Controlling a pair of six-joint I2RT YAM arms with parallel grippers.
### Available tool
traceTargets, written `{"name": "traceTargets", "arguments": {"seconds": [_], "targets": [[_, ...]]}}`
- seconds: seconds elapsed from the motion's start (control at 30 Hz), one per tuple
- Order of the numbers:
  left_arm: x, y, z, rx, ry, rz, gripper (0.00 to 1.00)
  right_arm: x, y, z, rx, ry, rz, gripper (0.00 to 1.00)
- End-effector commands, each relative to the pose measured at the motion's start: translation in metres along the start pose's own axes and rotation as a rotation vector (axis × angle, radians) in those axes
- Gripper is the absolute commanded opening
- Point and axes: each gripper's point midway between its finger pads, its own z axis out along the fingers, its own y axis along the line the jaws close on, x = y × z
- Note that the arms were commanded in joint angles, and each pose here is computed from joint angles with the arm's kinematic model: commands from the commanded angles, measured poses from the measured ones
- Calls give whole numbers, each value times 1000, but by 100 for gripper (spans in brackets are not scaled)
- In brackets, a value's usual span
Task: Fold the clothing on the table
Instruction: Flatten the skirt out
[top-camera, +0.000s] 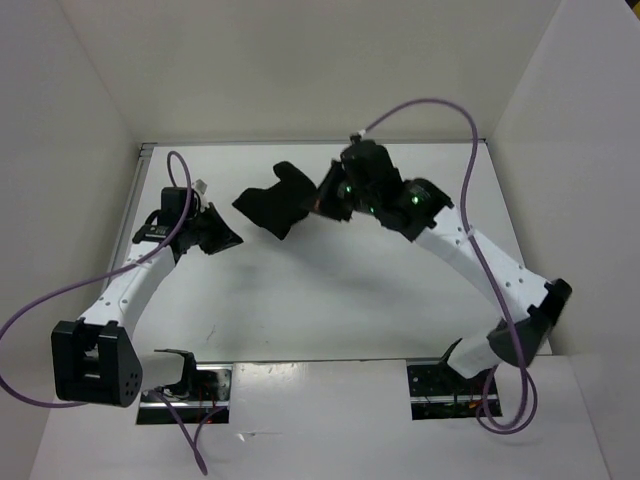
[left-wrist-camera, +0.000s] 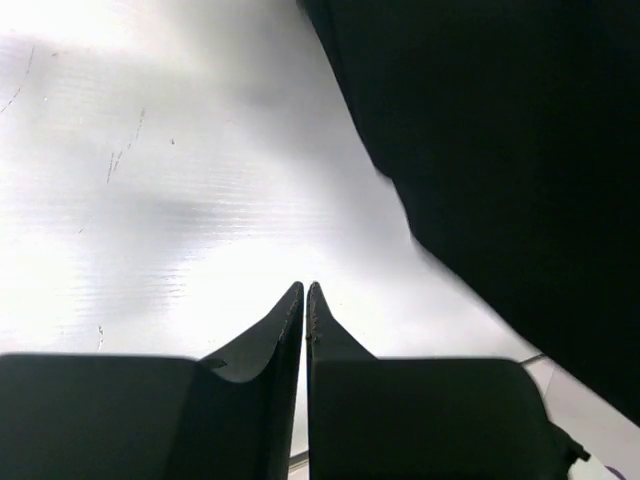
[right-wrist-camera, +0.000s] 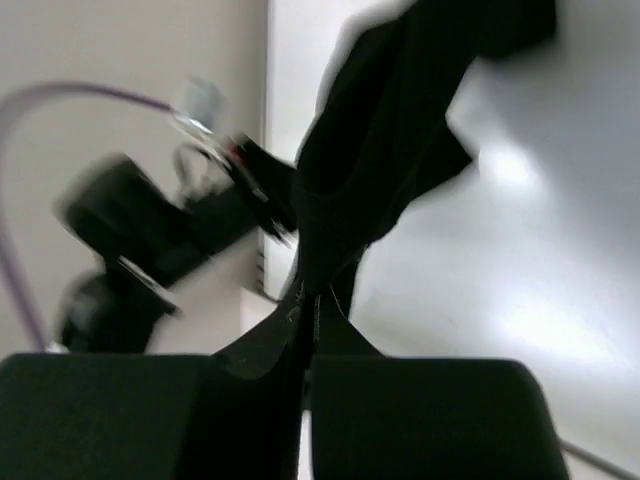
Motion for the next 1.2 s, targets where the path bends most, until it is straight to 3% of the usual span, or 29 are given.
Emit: {"name": "traceTargets", "arguments": {"seconds": [0.0, 0.17, 0.3, 0.5, 0.63, 0.8, 0.83, 0.87, 0.93, 1.07, 1.17], "targets": [[6, 7, 1, -15, 19, -24, 9, 98, -95, 22, 169, 278, 61, 0], [8, 14, 4, -29, 29, -19, 9, 214, -224, -18, 560, 584, 149, 0], [20, 17, 12, -7, 88, -10, 9, 242, -268, -55, 791, 621, 143, 0], [72, 34, 30, -11, 261, -14, 11, 226, -258, -43, 758, 529, 167, 0], [103, 42, 36, -23, 328, -51, 11, 224, -241, -25, 705, 540, 160, 0], [105, 51, 44, -75, 339, -59, 17, 221, -227, -12, 654, 541, 149, 0], [107, 52, 46, -80, 345, -62, 20, 218, -221, -9, 634, 533, 150, 0], [105, 49, 47, -84, 337, -60, 39, 218, -221, -9, 634, 533, 150, 0], [104, 55, 44, -123, 322, -70, 61, 218, -221, -9, 634, 533, 150, 0], [85, 59, 37, -189, 214, -71, 76, 221, -219, -8, 617, 548, 159, 0], [78, 57, 36, -189, 177, -70, 79, 224, -220, -8, 614, 556, 162, 0]]}}
